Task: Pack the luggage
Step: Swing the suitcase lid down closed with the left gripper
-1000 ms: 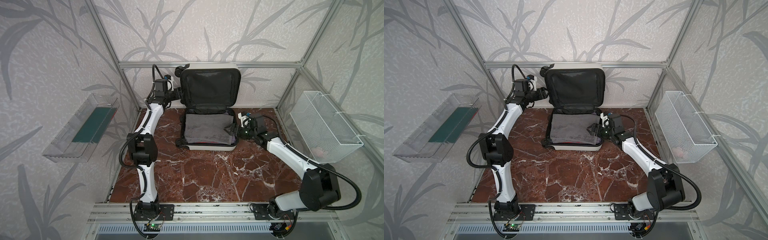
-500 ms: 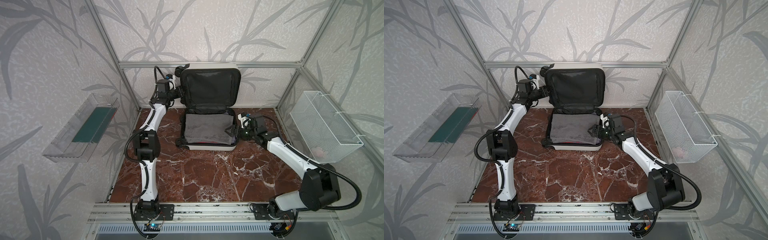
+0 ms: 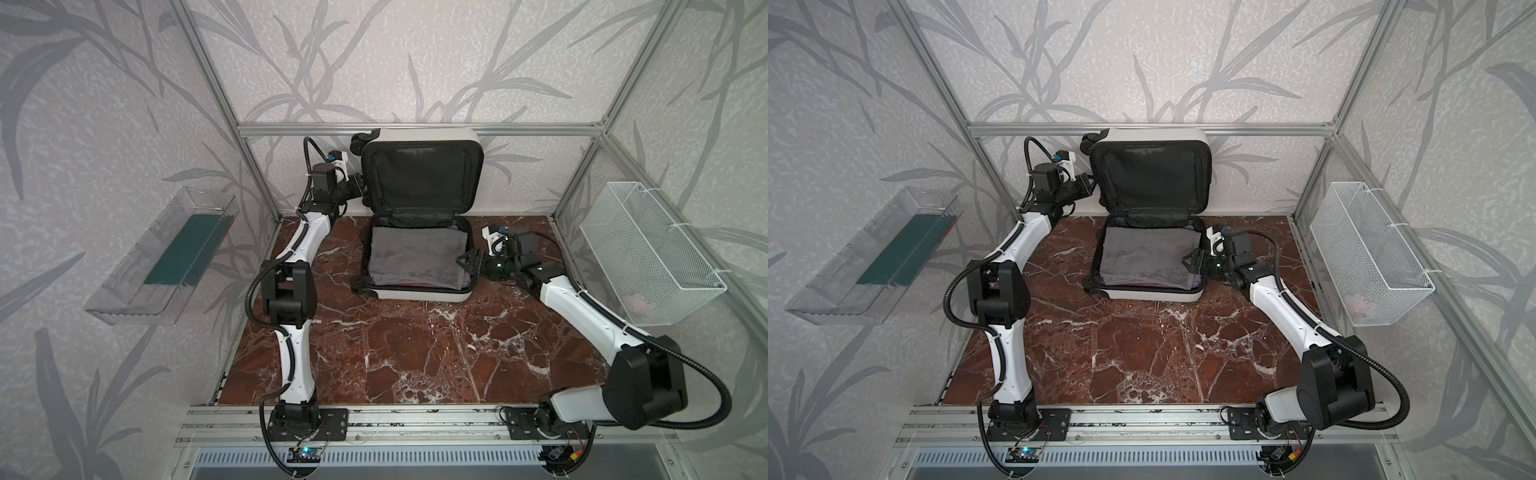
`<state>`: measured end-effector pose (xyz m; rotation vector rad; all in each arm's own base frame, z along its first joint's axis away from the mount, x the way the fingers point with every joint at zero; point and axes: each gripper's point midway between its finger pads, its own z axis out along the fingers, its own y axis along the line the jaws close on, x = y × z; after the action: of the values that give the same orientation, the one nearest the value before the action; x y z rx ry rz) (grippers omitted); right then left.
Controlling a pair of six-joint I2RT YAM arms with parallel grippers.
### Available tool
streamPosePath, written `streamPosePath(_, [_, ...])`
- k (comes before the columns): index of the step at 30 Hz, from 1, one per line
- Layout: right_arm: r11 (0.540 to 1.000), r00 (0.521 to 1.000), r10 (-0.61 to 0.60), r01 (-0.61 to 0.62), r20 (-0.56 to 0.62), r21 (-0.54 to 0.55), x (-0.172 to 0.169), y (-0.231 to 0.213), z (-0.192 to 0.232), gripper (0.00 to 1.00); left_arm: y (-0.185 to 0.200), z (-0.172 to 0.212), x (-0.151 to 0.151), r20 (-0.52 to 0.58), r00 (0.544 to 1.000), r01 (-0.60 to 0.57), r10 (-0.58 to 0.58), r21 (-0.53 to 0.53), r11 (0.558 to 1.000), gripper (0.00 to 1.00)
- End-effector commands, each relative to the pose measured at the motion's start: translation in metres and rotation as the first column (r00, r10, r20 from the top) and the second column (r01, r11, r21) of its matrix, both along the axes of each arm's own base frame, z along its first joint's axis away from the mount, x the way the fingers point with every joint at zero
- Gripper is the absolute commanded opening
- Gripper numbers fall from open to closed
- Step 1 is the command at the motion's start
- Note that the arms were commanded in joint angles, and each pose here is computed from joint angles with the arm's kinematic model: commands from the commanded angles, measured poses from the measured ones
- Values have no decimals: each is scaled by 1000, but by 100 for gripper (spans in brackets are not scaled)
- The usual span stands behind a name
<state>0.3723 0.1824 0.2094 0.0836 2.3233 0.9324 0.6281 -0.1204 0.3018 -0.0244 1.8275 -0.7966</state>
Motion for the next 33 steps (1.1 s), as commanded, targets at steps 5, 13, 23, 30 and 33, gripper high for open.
streamPosePath(5, [993, 992, -115, 114, 61, 22, -3, -36, 33, 63, -8, 43, -65, 88, 996, 29, -21, -85, 996, 0])
streamPosePath(13, [966, 964, -259, 257, 66, 33, -14, -83, 44, 69, 13, 0, -153, -7, 997, -78, 78, -158, 984, 37])
streamPosePath(23, [961, 962, -270, 267, 37, 68, -27, -85, 43, 74, 95, -87, -270, -252, 831, -527, 496, -71, 847, 92])
streamPosePath(30, [965, 969, -248, 247, -1, 85, -36, -81, 26, 76, 71, -73, -261, -242, 900, -375, 362, -10, 927, 99])
streamPosePath(33, [968, 971, -239, 239, -16, 81, -42, -80, 17, 77, 57, -74, -250, -261, 921, -299, 287, -7, 954, 99])
